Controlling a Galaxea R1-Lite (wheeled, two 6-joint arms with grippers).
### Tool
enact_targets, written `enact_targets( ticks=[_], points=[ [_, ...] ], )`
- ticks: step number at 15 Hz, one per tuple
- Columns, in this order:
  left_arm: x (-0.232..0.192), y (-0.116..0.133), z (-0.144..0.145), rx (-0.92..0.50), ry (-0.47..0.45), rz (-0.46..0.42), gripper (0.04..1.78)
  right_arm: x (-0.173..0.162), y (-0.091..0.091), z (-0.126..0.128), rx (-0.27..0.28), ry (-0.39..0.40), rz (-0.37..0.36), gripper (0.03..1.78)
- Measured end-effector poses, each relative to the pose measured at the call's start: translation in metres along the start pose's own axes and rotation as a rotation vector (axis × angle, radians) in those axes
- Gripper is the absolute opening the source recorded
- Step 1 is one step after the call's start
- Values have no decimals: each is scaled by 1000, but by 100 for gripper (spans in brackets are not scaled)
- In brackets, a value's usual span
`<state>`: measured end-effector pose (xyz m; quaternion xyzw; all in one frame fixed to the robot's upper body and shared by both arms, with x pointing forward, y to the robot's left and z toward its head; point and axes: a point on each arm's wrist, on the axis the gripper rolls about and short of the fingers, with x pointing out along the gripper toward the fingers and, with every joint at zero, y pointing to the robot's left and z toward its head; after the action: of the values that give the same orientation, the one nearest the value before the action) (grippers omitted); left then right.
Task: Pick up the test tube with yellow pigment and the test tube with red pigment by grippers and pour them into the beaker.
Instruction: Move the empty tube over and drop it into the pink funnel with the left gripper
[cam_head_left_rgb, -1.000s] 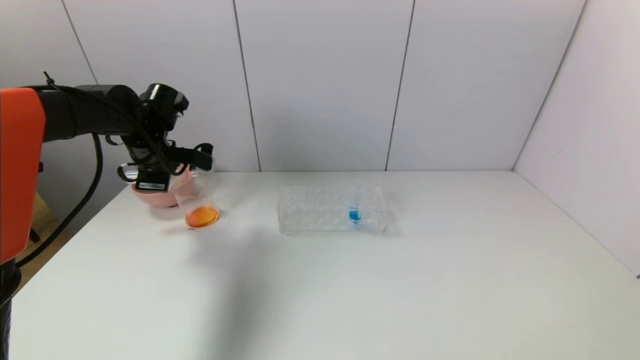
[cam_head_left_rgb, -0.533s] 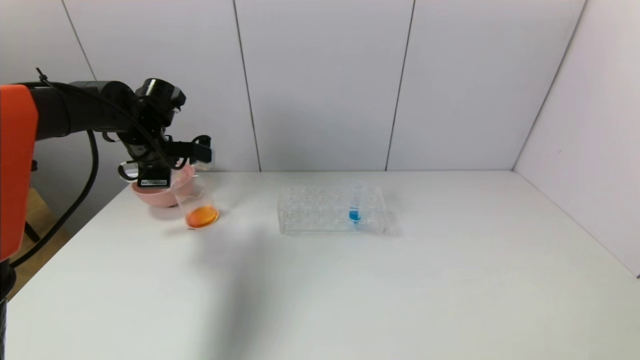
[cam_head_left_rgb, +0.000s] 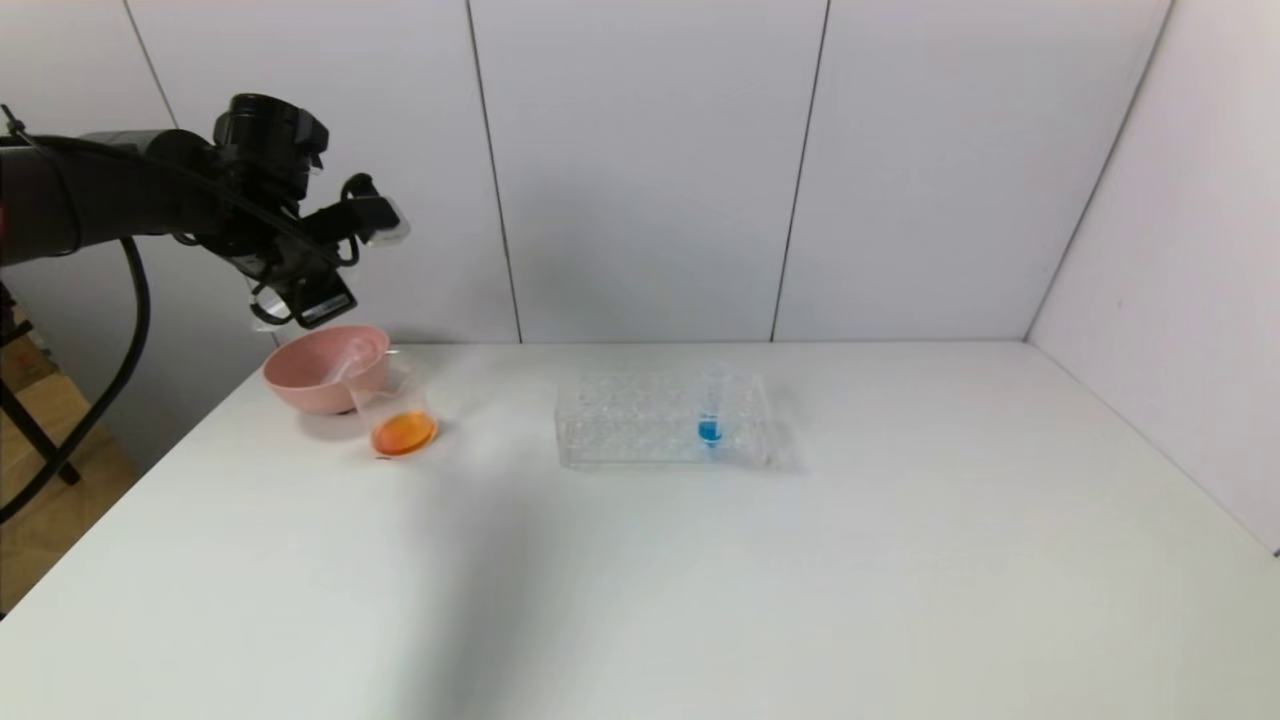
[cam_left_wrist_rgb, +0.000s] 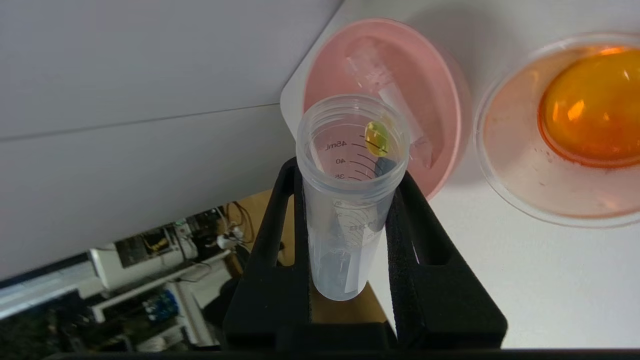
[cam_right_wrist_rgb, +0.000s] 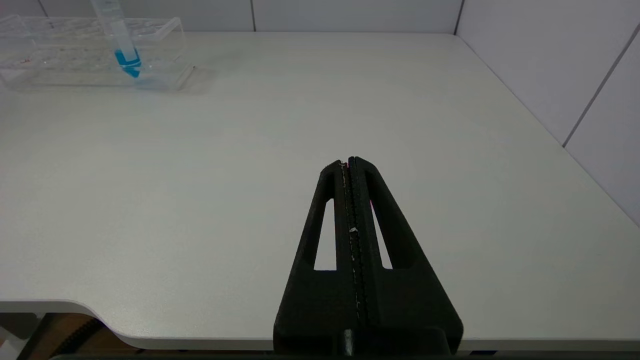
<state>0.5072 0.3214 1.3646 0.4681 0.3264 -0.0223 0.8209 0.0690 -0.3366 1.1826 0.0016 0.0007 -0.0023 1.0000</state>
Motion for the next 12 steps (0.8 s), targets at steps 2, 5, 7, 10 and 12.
enact_targets(
  ticks=[2,5,7,10,12],
  points=[
    [-5,11,-2,-182,-31,53,45,0,0,0,0,0,0,11],
    [-6,26,-6,-508,-85,120,45,0,0,0,0,0,0,11],
    [-5,34,-10,-712,-120,147,45,0,0,0,0,0,0,11],
    [5,40,-9,-910,-201,195,45,0,0,0,0,0,0,11],
    [17,41,-5,-963,-268,235,45,0,0,0,0,0,0,11]
  ],
)
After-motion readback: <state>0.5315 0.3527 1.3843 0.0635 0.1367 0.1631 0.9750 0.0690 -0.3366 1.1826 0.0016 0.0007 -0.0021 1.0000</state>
